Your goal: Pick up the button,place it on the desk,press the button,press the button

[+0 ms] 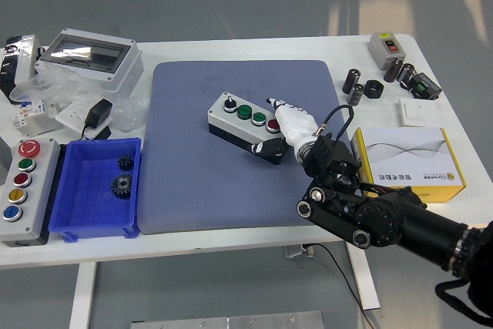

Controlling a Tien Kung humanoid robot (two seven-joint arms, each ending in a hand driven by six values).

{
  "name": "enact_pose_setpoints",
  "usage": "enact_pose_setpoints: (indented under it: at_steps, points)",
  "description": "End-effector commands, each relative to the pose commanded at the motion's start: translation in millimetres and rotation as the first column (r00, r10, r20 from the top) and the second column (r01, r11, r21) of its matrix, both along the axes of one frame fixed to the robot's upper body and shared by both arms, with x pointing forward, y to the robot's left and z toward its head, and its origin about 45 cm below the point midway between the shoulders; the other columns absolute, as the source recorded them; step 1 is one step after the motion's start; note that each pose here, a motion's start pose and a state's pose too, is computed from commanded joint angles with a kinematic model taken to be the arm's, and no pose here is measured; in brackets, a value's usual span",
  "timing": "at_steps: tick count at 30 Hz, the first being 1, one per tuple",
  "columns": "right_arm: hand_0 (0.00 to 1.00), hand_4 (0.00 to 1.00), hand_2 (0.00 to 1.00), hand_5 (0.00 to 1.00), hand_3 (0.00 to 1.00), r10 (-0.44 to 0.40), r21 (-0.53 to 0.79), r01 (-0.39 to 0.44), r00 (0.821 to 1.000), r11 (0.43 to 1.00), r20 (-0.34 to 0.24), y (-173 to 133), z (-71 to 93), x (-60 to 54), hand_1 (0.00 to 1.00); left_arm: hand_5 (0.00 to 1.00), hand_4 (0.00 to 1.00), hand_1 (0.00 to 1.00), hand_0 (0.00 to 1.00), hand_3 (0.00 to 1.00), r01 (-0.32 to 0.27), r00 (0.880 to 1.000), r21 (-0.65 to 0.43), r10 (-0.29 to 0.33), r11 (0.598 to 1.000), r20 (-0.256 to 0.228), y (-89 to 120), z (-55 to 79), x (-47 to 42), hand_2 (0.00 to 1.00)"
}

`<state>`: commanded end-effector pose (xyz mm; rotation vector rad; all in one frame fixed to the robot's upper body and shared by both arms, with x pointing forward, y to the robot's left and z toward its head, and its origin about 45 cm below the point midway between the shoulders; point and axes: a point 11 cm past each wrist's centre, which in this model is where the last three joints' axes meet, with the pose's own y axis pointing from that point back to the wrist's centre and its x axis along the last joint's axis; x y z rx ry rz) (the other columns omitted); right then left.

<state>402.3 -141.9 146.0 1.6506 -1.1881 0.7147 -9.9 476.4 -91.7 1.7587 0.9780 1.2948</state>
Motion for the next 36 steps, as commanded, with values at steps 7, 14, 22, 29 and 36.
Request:
enact_pose_setpoints:
  at_steps: [7,14,22,29,36]
  points:
    - [0.461,0.969,0.891,0.352,0.998,-0.004,-0.021,0.004,1.0,1.0,-0.007,-2.9,-7.0,-2.0,0.758,0.233,0.601,0.572,0.625,0.586,0.002,1.0,-0.001,-0.002,1.0,-0.001,-0.1,-0.1,-0.3,0.537]
    - [0.305,0.865,0.752,0.21,0.998,0.005,-0.038,-0.005,1.0,0.999,0.008,-3.1,-9.3,-3.0,0.629,0.23,0.604,0.571,0.625,0.586,0.006,1.0,-0.003,-0.006,1.0,0.002,-0.6,-0.3,1.3,0.537]
    - [0.162,0.288,0.527,0.07,0.965,0.013,-0.031,-0.012,1.0,0.999,0.019,-3.4,-8.9,-2.1,0.432,0.226,0.605,0.57,0.625,0.586,0.006,1.0,-0.004,-0.006,1.0,0.006,-0.7,-0.4,2.1,0.537]
    - [0.121,0.106,0.463,0.002,0.622,0.019,-0.024,-0.019,1.0,1.0,0.022,-2.8,-8.6,-2.5,0.371,0.227,0.604,0.571,0.625,0.586,0.007,1.0,-0.006,-0.007,1.0,0.01,-1.4,-0.8,2.7,0.536]
    - [0.101,0.002,0.369,0.002,0.345,0.071,0.061,-0.072,0.997,0.996,0.013,-4.0,-1.5,-4.0,0.309,0.227,0.604,0.57,0.625,0.586,0.005,1.0,-0.007,-0.005,1.0,0.011,-1.9,-1.0,2.3,0.536]
